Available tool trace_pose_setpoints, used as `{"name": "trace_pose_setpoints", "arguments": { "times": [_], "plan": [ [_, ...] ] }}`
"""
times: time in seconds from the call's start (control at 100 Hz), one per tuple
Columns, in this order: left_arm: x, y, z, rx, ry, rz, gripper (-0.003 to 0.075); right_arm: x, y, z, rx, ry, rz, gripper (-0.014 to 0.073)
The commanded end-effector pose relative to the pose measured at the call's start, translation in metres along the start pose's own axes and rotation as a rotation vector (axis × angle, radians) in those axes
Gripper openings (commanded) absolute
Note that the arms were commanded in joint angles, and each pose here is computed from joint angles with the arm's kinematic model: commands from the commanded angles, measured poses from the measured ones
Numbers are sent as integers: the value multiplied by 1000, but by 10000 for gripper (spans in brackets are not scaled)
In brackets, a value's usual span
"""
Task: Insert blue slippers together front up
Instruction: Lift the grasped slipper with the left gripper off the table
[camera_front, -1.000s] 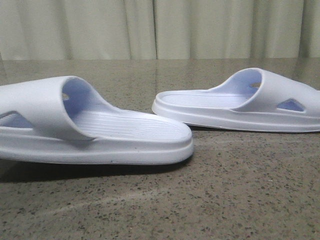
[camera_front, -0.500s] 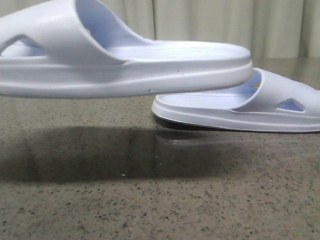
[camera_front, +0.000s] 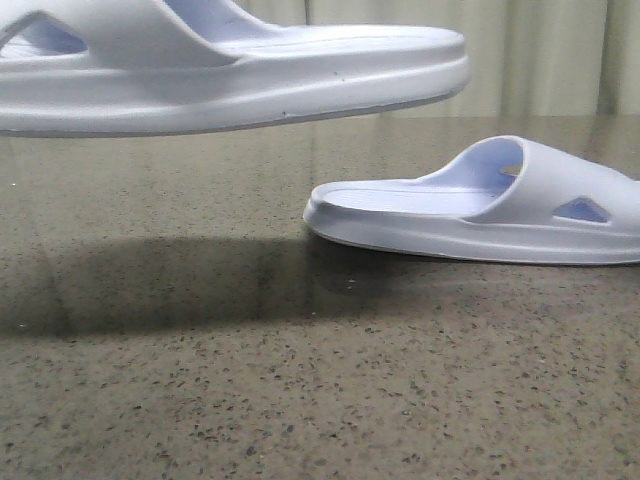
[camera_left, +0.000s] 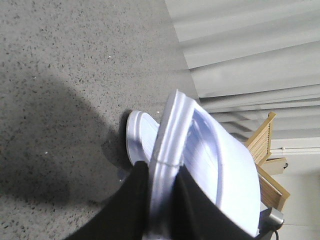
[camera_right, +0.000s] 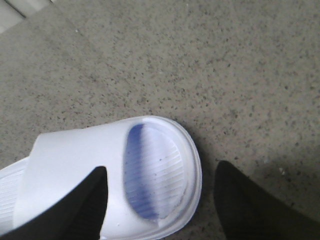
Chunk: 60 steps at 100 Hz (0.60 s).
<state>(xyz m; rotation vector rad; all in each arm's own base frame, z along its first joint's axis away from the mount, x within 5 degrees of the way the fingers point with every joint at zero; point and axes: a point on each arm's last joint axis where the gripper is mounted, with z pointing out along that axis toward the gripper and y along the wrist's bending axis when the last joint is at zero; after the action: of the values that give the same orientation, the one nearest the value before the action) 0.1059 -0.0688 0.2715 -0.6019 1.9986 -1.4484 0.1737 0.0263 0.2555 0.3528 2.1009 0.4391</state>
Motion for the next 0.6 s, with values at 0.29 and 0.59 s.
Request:
{"name": "trace_pose_setpoints", "arguments": {
  "times": [0.29, 0.59],
  "plan": [
    [-3, -12, -1, 57, -16, -32, 16, -10, -2, 22, 31, -41, 75, 392],
    [-3, -12, -1, 59, -16, -34, 16, -8, -4, 30, 46, -20, 119, 392]
  ]
}}
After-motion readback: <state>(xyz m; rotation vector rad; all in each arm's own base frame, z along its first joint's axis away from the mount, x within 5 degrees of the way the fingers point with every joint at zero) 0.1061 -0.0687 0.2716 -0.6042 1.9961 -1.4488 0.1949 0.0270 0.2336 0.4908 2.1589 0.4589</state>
